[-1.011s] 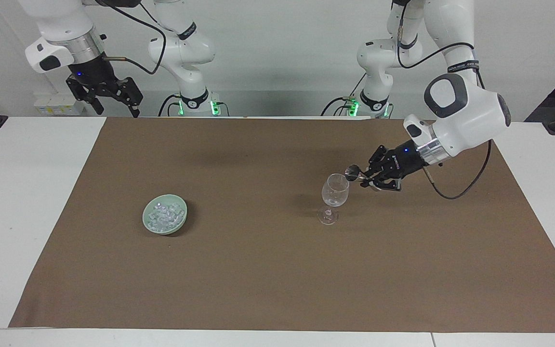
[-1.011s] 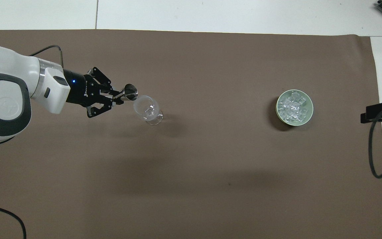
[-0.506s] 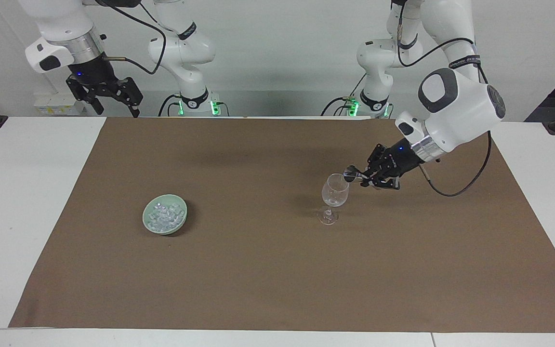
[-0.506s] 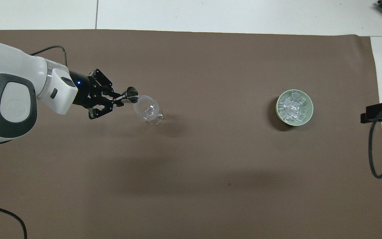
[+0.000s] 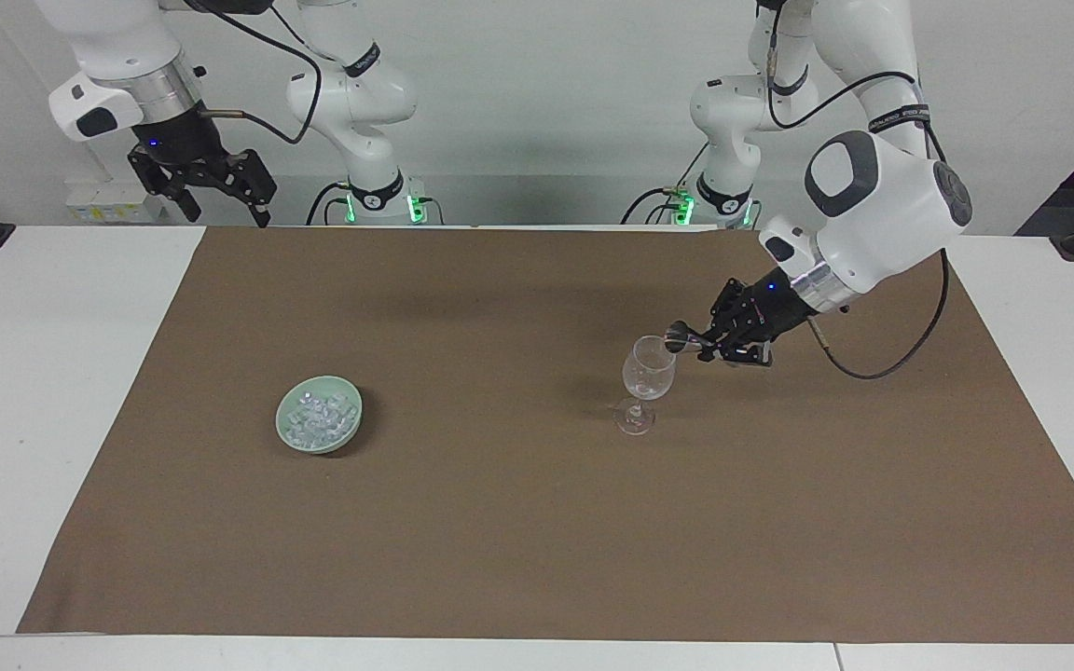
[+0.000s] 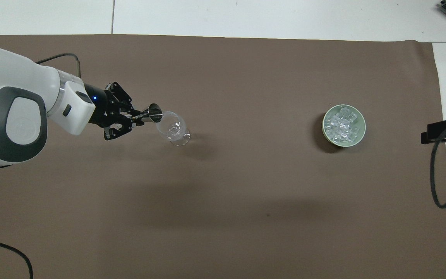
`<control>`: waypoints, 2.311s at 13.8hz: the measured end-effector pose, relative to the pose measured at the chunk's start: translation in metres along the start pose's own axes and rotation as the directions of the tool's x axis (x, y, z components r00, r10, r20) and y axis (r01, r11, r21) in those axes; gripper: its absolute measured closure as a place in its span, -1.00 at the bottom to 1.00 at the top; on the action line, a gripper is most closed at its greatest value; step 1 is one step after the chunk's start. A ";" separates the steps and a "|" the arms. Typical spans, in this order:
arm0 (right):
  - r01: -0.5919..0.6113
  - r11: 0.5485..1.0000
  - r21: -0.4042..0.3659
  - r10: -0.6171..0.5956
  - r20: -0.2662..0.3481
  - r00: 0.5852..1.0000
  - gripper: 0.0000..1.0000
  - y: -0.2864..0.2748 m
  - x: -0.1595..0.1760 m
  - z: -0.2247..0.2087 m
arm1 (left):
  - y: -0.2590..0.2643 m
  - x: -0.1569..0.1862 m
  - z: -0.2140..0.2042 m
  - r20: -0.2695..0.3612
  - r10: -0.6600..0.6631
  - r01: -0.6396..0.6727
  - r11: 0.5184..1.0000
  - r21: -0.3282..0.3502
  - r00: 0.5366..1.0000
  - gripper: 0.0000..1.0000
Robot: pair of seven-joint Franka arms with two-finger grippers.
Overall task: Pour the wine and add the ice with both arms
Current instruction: 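Tilt the silver cup over the wine glass with the left gripper, then hold the silver cup tipped over the wine glass to pour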
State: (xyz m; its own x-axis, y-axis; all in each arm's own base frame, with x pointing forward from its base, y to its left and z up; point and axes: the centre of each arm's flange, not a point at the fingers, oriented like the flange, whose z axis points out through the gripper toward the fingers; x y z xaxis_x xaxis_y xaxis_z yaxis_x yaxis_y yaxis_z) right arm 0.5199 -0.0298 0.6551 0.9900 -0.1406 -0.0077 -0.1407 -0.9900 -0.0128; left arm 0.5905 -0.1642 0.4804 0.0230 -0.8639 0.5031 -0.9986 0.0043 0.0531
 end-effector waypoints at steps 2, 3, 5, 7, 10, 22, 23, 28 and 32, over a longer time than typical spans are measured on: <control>0.000 1.000 0.000 0.000 0.000 1.000 -1.00 0.000 0.000 0.000 | 0.000 0.001 0.001 0.008 -0.004 0.004 1.000 -0.001 1.000 0.58; 0.000 1.000 0.000 0.000 0.000 1.000 -1.00 0.000 0.000 0.000 | 0.001 0.002 0.003 0.024 -0.007 0.007 1.000 -0.003 1.000 0.58; 0.000 1.000 0.000 0.000 0.000 1.000 -1.00 0.000 0.000 0.000 | 0.003 0.008 0.006 0.048 -0.014 0.014 1.000 -0.005 0.999 0.58; 0.000 1.000 0.000 0.000 0.000 1.000 -1.00 0.000 0.000 0.000 | 0.005 0.014 0.008 0.060 -0.016 0.016 1.000 -0.007 0.998 0.58; 0.000 1.000 0.000 0.000 0.000 1.000 -1.00 0.000 0.000 0.000 | 0.005 0.019 0.007 0.098 -0.037 0.036 0.999 0.005 0.995 0.58; 0.000 1.000 0.000 0.000 0.000 1.000 -1.00 0.000 0.000 0.000 | 0.009 0.037 -0.005 0.232 -0.087 0.071 0.995 0.076 0.969 0.58; 0.000 1.000 0.000 0.000 0.000 1.000 -1.00 0.000 0.000 0.000 | 0.010 0.042 -0.006 0.243 -0.091 0.073 0.994 0.085 0.966 0.58; 0.000 1.000 0.000 0.000 0.000 1.000 -1.00 0.000 0.000 0.000 | 0.015 0.056 0.000 0.284 -0.128 0.101 0.989 0.110 0.950 0.58; 0.000 1.000 0.000 0.000 0.000 1.000 -1.00 0.000 0.000 0.000 | 0.018 0.062 0.004 0.320 -0.111 0.078 0.990 0.116 0.941 0.58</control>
State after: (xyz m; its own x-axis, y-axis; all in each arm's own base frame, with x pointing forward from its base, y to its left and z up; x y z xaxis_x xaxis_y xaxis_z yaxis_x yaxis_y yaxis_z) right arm 0.5199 -0.0298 0.6551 0.9900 -0.1406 -0.0077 -0.1407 -0.9900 -0.0128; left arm 0.5739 -0.2195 0.5092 0.1175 -0.9744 0.1918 -0.9926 -0.1213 -0.0083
